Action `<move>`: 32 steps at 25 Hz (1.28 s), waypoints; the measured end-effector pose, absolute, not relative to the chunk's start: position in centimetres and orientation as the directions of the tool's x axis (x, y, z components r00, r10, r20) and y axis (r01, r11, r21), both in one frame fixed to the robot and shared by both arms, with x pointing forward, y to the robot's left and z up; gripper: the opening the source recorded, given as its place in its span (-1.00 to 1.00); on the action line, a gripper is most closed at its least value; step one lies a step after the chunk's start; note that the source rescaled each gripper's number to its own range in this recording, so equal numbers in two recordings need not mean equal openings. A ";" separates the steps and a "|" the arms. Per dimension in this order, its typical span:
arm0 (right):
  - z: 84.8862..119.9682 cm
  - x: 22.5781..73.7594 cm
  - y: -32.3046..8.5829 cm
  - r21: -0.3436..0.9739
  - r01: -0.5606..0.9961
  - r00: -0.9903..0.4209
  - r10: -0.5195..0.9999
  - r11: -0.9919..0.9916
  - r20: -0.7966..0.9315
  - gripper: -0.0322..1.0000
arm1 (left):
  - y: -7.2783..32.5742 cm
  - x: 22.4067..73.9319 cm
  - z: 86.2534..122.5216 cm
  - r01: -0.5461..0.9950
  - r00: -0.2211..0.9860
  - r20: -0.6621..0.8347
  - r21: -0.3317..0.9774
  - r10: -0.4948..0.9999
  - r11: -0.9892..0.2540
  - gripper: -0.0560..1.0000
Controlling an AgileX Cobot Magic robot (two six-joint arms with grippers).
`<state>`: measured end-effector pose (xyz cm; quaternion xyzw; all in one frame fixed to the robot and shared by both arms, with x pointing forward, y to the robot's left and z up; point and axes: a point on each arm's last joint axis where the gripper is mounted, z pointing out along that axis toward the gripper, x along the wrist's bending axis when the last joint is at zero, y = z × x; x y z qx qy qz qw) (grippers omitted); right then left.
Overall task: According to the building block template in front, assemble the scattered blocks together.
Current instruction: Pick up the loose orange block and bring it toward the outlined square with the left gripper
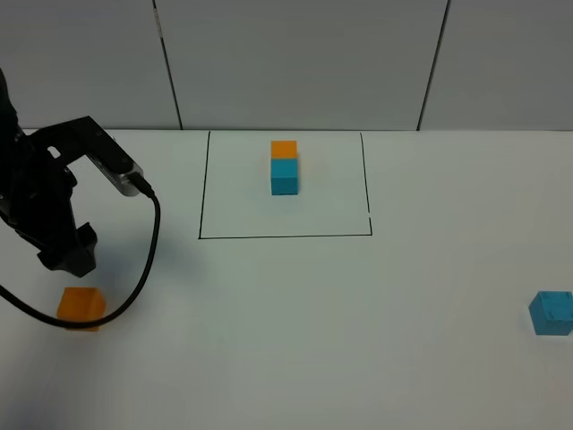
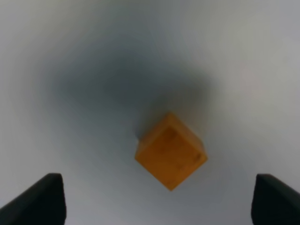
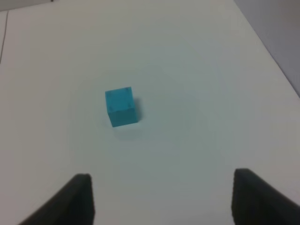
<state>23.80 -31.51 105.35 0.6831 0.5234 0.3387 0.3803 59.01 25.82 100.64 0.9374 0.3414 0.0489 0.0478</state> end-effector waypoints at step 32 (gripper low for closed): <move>105.4 23.8 -31.5 0.874 0.458 0.223 0.973 -0.163 0.065 0.19 | 26.4 59.4 91.6 0.094 0.993 -0.066 -0.045 0.097 -0.995 0.62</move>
